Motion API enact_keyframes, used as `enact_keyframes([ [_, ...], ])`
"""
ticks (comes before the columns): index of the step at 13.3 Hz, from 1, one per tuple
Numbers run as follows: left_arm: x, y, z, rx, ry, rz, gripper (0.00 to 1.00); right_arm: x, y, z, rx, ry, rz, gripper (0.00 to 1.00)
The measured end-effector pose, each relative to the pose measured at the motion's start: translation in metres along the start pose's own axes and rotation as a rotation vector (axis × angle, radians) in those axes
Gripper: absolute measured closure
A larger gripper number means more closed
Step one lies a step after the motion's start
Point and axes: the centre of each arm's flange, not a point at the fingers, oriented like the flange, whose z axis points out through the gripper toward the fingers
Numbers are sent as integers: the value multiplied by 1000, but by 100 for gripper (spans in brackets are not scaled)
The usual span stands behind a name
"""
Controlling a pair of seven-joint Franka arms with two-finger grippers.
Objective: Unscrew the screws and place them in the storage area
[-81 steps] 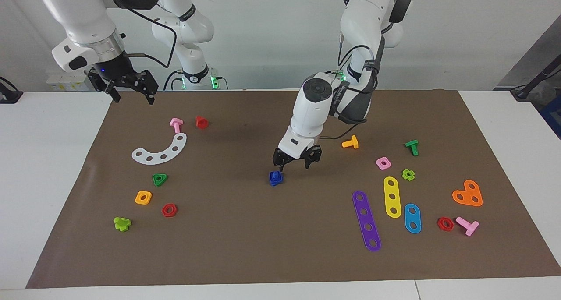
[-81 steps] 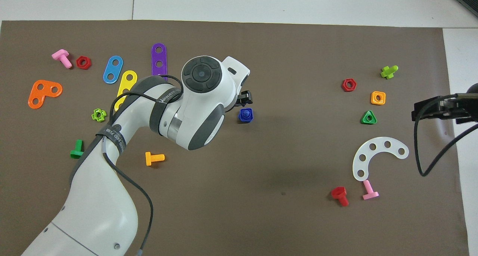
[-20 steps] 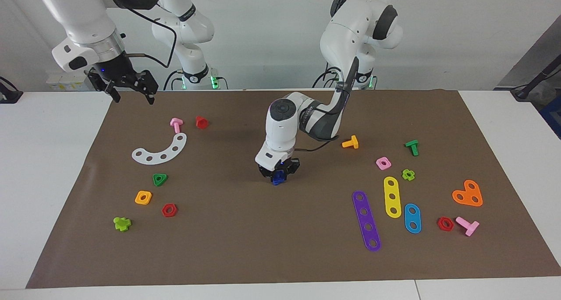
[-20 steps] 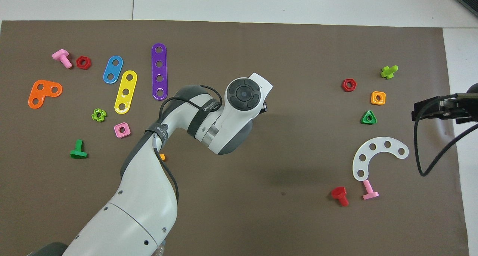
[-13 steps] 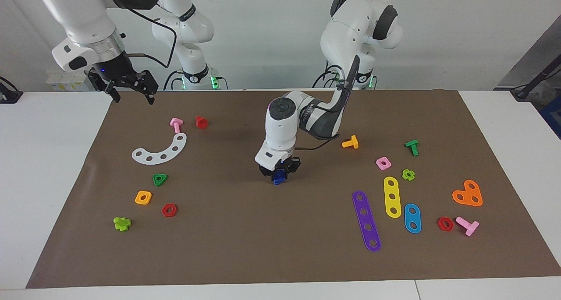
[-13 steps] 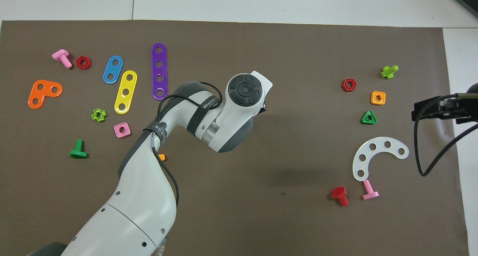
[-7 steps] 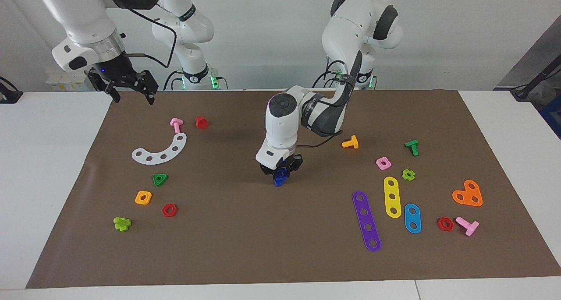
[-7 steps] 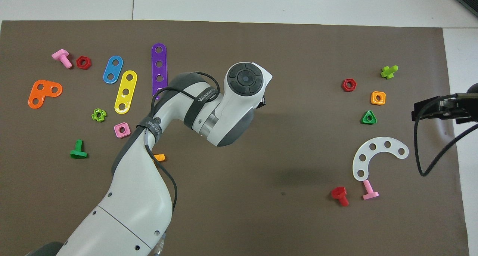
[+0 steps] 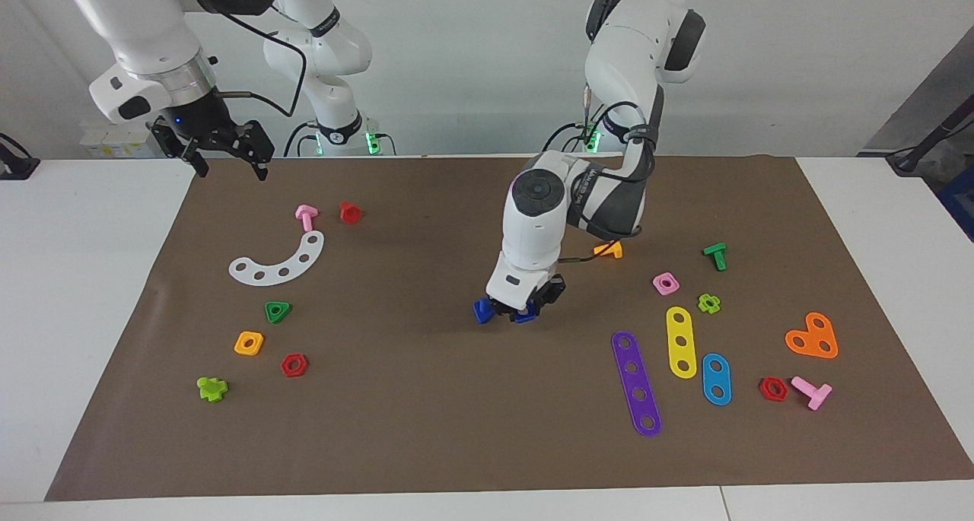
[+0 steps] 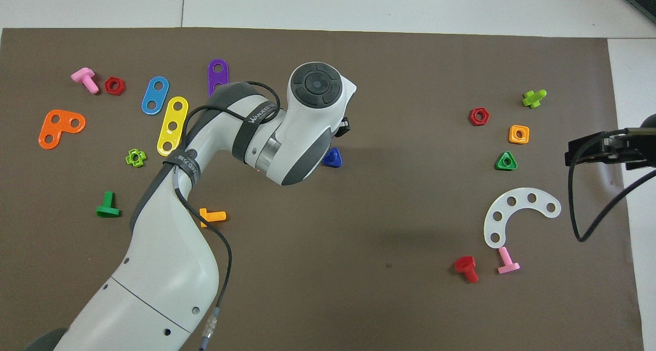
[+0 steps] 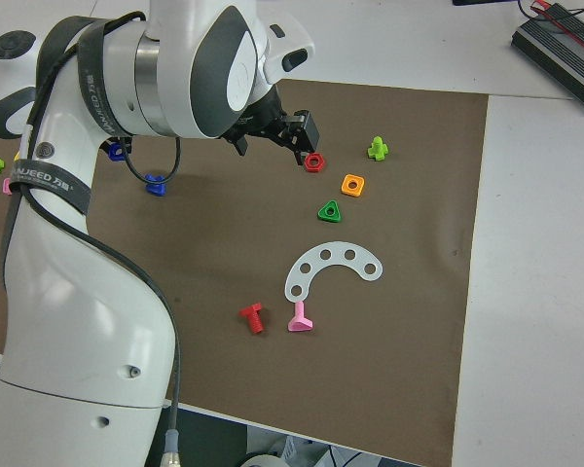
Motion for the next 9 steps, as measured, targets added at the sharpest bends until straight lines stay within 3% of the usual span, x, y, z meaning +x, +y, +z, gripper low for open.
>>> enact_keyframes([
  [5, 44, -100, 9, 33, -70, 134, 53, 2, -62, 4, 11, 66, -18, 0],
  [9, 36, -170, 20, 33, -130, 234, 53, 4, -140, 34, 12, 56, -9, 0],
])
